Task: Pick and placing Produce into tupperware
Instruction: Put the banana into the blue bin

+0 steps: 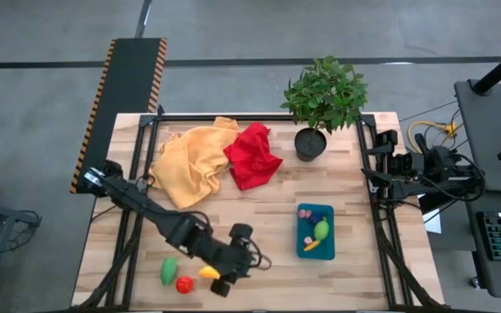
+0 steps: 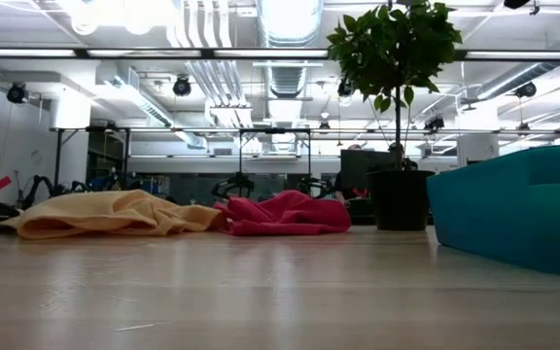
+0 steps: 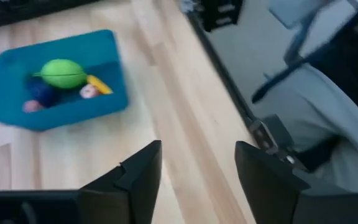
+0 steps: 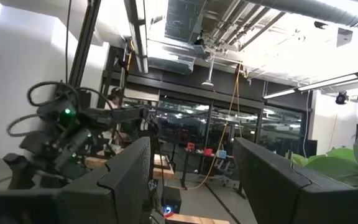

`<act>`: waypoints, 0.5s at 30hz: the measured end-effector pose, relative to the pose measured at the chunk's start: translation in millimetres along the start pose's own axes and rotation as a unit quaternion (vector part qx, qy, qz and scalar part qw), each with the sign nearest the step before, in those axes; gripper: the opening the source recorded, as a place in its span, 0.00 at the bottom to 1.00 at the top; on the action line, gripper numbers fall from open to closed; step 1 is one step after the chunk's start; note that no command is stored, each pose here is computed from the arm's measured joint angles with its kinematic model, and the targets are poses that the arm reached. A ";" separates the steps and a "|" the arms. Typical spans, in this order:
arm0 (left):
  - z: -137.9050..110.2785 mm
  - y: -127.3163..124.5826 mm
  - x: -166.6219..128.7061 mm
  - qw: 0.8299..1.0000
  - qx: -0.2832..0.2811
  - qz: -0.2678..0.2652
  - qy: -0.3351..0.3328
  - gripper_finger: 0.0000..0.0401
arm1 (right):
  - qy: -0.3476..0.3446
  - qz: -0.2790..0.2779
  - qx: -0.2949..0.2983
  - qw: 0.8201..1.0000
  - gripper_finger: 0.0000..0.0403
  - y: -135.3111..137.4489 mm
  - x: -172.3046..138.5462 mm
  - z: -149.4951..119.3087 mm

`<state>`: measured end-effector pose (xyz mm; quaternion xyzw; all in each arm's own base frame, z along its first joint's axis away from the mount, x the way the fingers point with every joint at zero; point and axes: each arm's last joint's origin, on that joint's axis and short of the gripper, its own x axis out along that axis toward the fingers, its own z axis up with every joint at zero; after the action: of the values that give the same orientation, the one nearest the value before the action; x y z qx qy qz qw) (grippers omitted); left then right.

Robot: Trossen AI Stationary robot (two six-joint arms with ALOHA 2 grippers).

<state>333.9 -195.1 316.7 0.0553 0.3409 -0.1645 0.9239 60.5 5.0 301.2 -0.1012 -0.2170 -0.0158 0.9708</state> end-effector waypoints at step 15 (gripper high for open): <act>-15.9 -0.4 -1.1 0.994 -0.079 0.007 0.079 0.73 | -0.007 -0.002 -0.001 1.000 0.56 -0.4 0.0 1.4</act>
<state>323.3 -191.8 305.3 -0.0026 0.4244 -0.1254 0.8967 59.9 4.9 302.5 -0.1023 -0.2240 -0.0172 0.9691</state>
